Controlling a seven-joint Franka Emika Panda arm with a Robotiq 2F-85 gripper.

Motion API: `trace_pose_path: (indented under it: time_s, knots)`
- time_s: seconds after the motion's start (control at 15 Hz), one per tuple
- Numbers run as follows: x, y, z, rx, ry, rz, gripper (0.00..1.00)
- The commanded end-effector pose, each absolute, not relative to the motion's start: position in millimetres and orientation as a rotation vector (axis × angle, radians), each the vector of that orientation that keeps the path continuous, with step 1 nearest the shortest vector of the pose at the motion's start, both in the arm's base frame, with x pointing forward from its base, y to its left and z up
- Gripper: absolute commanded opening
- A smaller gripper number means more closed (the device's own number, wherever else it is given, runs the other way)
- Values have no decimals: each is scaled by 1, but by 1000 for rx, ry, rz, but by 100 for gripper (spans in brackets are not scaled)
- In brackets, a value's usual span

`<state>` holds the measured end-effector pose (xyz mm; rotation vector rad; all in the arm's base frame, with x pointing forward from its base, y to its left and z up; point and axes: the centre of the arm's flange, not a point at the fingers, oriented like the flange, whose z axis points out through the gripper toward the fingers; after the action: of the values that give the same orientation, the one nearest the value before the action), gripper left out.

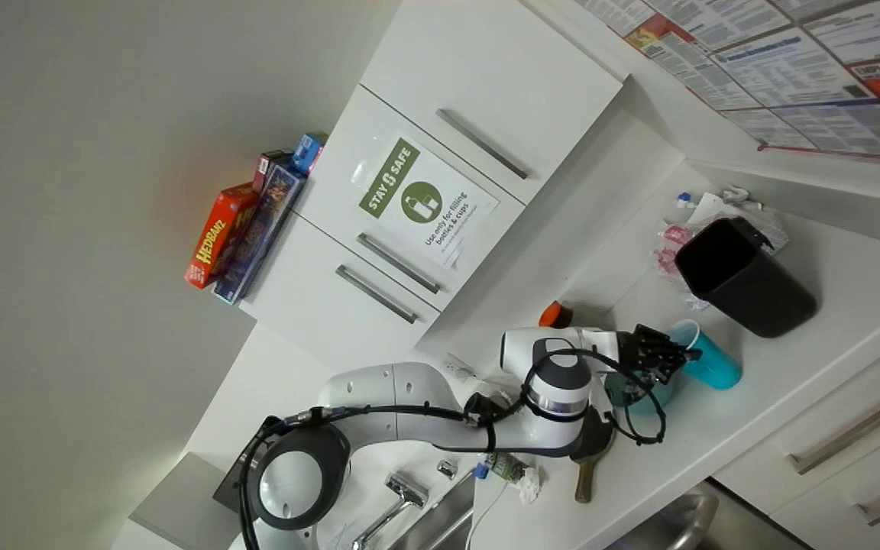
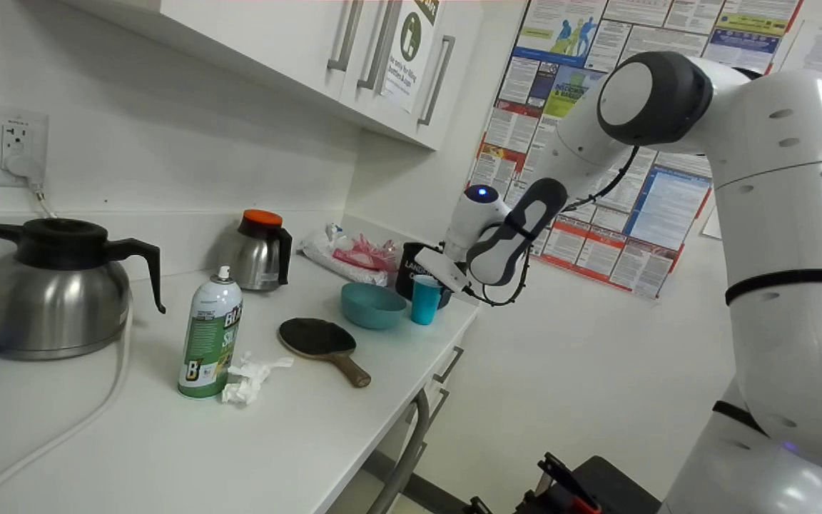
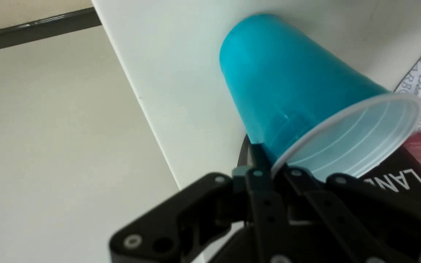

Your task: Move the blue cup closer to the landfill bin

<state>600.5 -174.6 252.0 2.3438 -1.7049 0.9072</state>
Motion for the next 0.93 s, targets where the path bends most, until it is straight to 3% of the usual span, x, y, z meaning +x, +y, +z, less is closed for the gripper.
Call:
trace_pose_path:
  time_s: [0.0,0.6,0.87]
  knots:
    - [602,-165,248,2324,-1697,945,31]
    - [566,-158,325,2329,-1623,1151,97]
    - [547,-145,350,2411,-1574,1134,100]
